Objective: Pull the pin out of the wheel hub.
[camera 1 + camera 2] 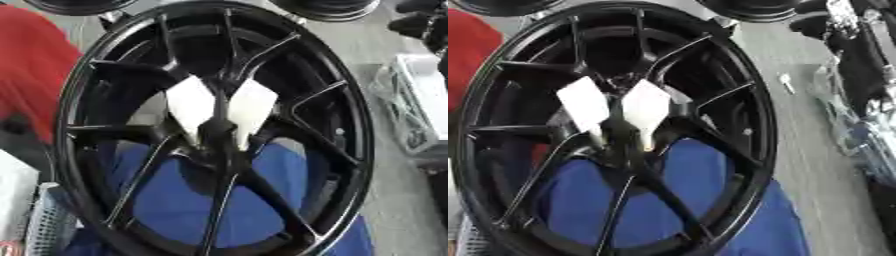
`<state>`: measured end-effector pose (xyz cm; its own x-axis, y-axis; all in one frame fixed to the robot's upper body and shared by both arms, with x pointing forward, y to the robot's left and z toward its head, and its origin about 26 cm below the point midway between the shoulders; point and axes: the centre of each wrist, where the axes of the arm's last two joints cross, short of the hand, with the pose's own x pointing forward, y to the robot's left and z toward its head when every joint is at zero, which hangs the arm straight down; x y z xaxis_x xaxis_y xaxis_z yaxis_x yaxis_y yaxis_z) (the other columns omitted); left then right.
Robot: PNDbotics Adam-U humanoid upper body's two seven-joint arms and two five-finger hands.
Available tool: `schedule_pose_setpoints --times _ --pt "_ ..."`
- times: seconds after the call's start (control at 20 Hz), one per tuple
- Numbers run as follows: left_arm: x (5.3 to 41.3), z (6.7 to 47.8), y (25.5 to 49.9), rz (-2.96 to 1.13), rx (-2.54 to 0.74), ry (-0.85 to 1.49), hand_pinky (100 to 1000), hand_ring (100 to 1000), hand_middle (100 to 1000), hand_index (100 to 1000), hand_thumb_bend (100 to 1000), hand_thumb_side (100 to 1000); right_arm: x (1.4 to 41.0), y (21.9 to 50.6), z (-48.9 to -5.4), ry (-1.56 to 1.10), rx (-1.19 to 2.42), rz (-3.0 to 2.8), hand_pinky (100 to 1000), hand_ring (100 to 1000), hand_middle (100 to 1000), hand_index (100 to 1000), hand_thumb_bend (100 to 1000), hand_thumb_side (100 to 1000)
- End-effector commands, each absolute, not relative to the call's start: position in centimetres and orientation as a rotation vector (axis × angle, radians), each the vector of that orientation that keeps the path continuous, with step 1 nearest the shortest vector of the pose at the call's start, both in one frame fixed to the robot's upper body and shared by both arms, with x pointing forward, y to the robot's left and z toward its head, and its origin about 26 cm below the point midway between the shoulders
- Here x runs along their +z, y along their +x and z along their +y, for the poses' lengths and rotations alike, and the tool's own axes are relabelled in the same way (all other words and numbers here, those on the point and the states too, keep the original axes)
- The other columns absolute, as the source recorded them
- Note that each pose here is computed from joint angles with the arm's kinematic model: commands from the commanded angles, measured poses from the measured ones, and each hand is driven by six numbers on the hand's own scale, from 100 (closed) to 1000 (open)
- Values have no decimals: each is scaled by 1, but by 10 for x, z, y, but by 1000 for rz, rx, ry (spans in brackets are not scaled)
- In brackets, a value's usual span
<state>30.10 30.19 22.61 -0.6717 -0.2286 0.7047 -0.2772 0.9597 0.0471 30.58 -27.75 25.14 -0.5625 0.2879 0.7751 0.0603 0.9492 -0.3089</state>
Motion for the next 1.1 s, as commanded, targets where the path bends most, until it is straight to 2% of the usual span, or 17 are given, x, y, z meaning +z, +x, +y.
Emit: schedule_pose_setpoints --times 0.05,0.3,0.45,0.5,0.55,0.75,0.8,1.1 --pt "233 302 297 -2358 78 359 759 693 601 732 413 560 263 302 -278 -267 357 -2197 844 702 699 801 100 807" --pt "232 303 297 -2353 75 358 759 693 601 732 414 560 280 301 -280 -338 477 -2237 842 705 698 798 100 782" --pt "232 304 297 -2349 71 362 759 693 601 732 415 560 296 300 -279 -397 606 -2270 840 711 698 795 100 715" --pt "231 304 297 -2347 68 363 759 693 601 732 415 560 302 300 -278 -420 659 -2279 840 714 690 794 100 854" --pt "231 304 296 -2344 65 363 759 693 600 731 414 560 307 299 -277 -443 715 -2290 840 717 698 793 100 662" --pt "231 304 296 -2341 63 362 759 693 600 730 414 560 323 296 -278 -520 883 -2306 839 720 698 792 100 646" --pt "230 304 296 -2338 57 360 759 693 600 730 414 559 326 296 -277 -530 920 -2305 840 739 706 793 100 599" --pt "230 303 296 -2333 37 355 759 694 601 730 414 559 346 292 -256 -615 1321 -2299 855 779 736 804 100 562"
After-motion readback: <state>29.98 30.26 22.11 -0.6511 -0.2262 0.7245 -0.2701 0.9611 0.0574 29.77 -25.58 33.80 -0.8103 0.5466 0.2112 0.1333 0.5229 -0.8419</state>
